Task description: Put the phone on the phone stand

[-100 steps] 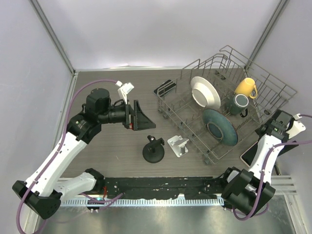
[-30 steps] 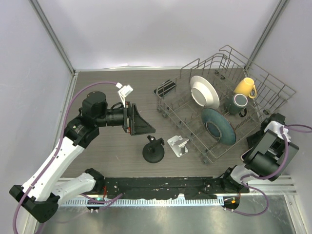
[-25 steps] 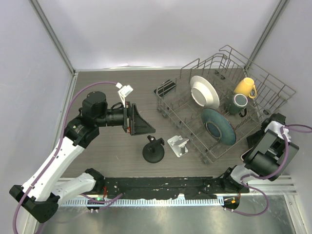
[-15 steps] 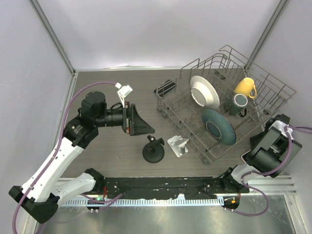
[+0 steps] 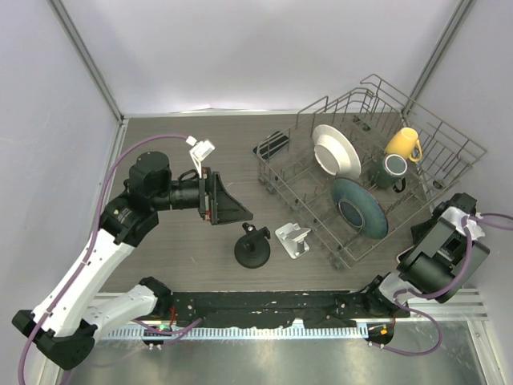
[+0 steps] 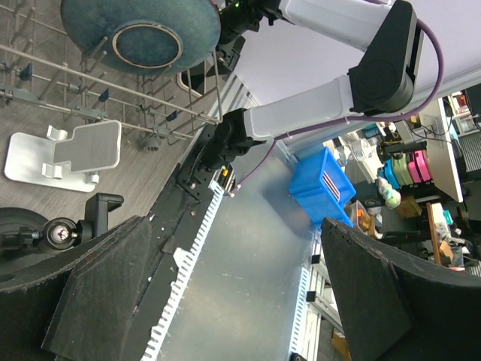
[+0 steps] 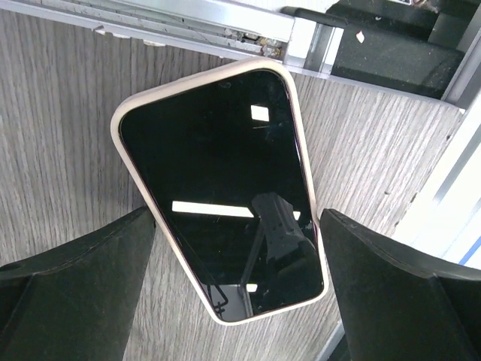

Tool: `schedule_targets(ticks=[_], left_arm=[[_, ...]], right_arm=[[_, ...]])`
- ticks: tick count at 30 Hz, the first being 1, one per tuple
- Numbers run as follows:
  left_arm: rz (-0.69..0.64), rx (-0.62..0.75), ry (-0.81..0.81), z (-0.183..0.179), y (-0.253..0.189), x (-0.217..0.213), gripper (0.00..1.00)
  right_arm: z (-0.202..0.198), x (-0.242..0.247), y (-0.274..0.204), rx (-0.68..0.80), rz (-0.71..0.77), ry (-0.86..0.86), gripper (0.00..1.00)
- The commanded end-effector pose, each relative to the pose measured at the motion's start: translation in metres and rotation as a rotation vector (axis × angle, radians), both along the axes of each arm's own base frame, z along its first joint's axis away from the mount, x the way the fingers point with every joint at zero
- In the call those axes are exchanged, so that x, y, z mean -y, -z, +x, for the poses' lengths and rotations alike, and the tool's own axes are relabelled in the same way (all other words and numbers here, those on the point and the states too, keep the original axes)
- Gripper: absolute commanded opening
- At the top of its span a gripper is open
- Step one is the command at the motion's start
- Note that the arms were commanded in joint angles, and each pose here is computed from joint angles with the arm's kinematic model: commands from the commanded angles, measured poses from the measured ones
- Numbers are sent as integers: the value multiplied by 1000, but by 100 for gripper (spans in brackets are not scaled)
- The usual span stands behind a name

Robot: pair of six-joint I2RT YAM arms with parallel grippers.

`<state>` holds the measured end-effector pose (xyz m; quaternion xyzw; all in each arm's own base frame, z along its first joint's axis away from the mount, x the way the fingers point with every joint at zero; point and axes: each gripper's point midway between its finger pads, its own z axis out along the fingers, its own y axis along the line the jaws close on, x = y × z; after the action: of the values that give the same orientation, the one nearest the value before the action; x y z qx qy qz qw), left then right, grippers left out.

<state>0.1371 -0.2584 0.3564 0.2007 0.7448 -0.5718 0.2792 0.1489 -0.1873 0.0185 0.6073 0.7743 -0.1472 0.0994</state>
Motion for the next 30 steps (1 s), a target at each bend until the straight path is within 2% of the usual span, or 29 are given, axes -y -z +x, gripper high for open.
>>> schedule_targets(ticks=[1, 11, 21, 26, 30], left_arm=[[-57, 89, -3, -11, -30, -8, 100], [-61, 101, -18, -11, -31, -10, 100], [-63, 105, -24, -11, -31, -12, 100], [-60, 98, -23, -12, -29, -12, 100], [-62, 102, -20, -12, -31, -12, 100]], right_arm=[[10, -2, 12, 94, -15, 43, 95], [15, -11, 18, 117, 5, 33, 96], [23, -20, 24, 81, 28, -34, 91], [27, -24, 30, 82, 62, -55, 85], [29, -28, 35, 83, 96, -70, 91]])
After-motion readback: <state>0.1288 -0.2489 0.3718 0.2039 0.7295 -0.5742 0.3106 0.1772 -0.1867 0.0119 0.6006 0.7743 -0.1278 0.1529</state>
